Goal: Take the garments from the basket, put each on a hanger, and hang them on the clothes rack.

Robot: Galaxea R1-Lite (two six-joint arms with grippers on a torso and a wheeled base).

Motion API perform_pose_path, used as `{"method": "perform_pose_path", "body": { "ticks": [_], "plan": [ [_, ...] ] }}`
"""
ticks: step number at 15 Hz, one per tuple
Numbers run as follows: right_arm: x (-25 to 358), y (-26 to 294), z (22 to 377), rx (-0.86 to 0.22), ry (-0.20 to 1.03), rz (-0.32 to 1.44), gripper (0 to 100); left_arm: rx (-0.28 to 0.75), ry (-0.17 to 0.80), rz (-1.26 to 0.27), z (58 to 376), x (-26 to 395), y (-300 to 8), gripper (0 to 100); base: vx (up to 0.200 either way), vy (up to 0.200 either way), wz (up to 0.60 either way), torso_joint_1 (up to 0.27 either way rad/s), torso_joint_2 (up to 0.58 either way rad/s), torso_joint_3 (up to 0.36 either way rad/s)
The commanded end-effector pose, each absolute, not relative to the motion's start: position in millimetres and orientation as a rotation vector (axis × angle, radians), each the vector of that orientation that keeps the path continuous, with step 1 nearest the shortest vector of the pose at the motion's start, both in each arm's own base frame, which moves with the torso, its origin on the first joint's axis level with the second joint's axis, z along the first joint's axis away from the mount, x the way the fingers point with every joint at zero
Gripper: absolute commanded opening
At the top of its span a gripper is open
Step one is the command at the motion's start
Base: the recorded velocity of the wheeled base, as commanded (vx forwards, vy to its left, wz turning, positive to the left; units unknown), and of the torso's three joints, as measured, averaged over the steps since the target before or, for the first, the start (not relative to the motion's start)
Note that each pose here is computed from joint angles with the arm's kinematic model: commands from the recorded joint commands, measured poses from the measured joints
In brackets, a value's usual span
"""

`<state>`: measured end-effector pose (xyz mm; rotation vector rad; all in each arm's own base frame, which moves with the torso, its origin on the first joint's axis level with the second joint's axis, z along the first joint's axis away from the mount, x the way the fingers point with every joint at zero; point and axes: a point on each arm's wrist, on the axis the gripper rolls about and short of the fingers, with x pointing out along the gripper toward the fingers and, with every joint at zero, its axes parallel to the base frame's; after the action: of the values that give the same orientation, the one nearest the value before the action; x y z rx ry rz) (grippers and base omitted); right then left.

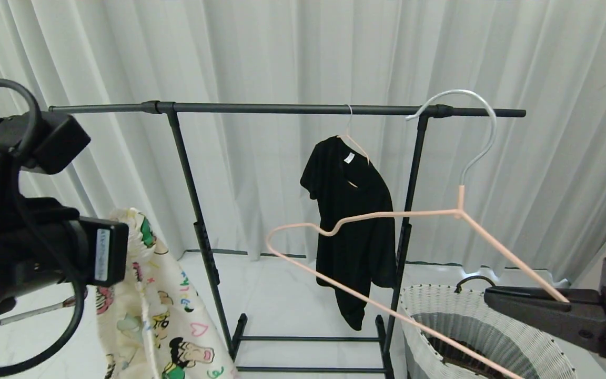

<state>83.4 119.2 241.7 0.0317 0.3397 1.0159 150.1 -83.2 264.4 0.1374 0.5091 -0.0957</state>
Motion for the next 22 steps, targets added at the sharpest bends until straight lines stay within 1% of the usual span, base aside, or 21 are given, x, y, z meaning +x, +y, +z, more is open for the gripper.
{"method": "perform_pose_path", "body": {
  "ticks": [1,2,4,6,8,11,14,16,19,22],
  "plan": [
    [85.4,141.4,232.0,-0.002,0.395,1.075,0,0.09,0.555,0.015,257.6,188.7,-105.8,0,0.0,0.0,0.0,0.0,0.0,0.0],
    [86.9,150.5,230.1,-0.002,0.396,1.094,0,0.048,0.559,0.08,253.8,202.1,-113.5,0,0.0,0.0,0.0,0.0,0.0,0.0],
    [92.3,165.2,228.0,0.018,0.388,1.107,0,-0.012,0.549,0.132,252.3,213.5,-123.0,0,0.0,0.0,0.0,0.0,0.0,0.0],
    [96.9,175.7,227.2,0.034,0.376,1.115,0,-0.016,0.553,0.17,247.4,221.6,-127.5,0,0.0,0.0,0.0,0.0,0.0,0.0],
    [97.9,178.6,227.6,0.036,0.378,1.117,0,-0.013,0.548,0.215,243.8,228.7,-129.4,0,0.0,0.0,0.0,0.0,0.0,0.0],
    [103.9,187.1,222.4,0.037,0.381,1.08,0,-0.03,0.54,0.214,246.3,230.6,-131.6,0,0.0,0.0,0.0,0.0,0.0,0.0],
    [115.5,205.9,221.1,0.107,0.327,1.032,0,-0.032,0.536,0.215,247.5,230.5,-131.4,0,0.0,0.0,0.0,0.0,0.0,0.0],
    [114.4,212.8,224.0,0.124,0.321,1.047,0,-0.04,0.527,0.213,248.9,231.0,-131.8,0,0.0,0.0,0.0,0.0,0.0,0.0],
    [114.0,218.2,221.5,0.121,0.332,1.054,0,-0.052,0.51,0.198,252.7,229.9,-134.5,0,0.0,0.0,0.0,0.0,0.0,0.0],
    [118.5,228.0,219.8,0.142,0.315,1.049,0,-0.062,0.499,0.151,256.3,219.9,-143.8,0,0.0,0.0,0.0,0.0,0.0,0.0]
  ]
}}
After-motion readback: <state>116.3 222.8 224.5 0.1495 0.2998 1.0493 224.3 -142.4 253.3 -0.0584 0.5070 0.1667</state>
